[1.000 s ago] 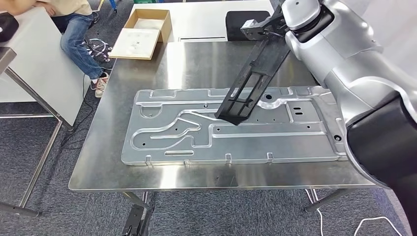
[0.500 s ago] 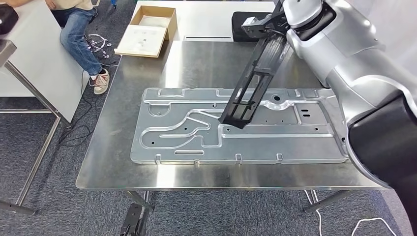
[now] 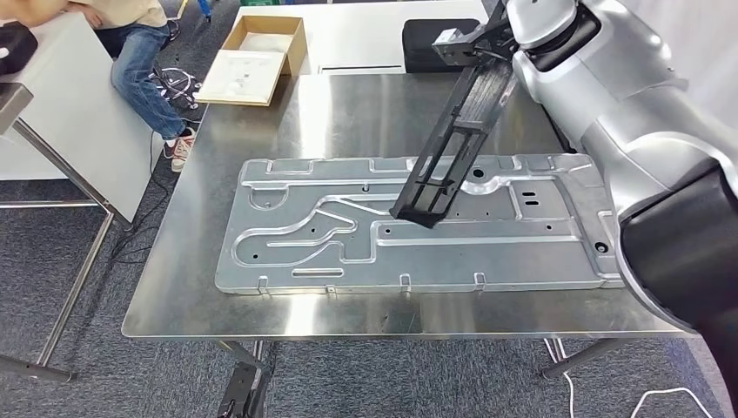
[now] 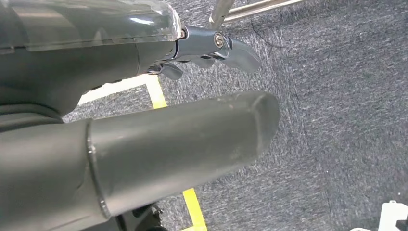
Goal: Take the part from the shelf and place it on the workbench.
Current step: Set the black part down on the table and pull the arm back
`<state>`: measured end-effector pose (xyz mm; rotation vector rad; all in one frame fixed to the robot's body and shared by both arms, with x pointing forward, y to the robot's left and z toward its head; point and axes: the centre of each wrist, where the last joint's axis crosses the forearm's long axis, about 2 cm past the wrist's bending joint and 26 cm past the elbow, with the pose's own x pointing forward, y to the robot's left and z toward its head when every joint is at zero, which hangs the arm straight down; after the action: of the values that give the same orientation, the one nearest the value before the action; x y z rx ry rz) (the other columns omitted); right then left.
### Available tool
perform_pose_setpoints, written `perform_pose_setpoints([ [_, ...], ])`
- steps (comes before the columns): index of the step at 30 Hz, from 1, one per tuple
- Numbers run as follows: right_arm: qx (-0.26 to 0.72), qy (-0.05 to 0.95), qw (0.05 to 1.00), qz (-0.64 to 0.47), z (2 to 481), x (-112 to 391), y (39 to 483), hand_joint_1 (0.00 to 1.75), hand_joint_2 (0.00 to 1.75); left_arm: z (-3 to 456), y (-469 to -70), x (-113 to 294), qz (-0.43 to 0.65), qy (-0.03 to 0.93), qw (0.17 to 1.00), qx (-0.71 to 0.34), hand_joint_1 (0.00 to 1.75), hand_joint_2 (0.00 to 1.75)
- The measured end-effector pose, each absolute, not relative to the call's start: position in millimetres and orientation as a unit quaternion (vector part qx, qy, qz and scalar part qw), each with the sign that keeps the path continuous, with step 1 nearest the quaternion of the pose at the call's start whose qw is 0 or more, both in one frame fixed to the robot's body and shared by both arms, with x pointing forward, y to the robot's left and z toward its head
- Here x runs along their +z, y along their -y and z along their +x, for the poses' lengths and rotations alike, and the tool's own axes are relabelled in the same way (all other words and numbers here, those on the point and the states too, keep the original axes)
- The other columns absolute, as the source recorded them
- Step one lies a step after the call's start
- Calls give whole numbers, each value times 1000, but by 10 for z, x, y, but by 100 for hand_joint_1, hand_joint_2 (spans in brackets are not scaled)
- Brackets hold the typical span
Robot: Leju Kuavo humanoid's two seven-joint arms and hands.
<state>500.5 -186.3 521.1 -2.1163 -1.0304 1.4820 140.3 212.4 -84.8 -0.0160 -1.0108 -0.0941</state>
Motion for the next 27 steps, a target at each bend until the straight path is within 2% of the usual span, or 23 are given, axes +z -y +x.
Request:
perform_pose_setpoints([
  [27,513,380,186,-747,5020,5233,1956,0,0,1455,-2121,-831,-9,487,872,-53,0,0],
])
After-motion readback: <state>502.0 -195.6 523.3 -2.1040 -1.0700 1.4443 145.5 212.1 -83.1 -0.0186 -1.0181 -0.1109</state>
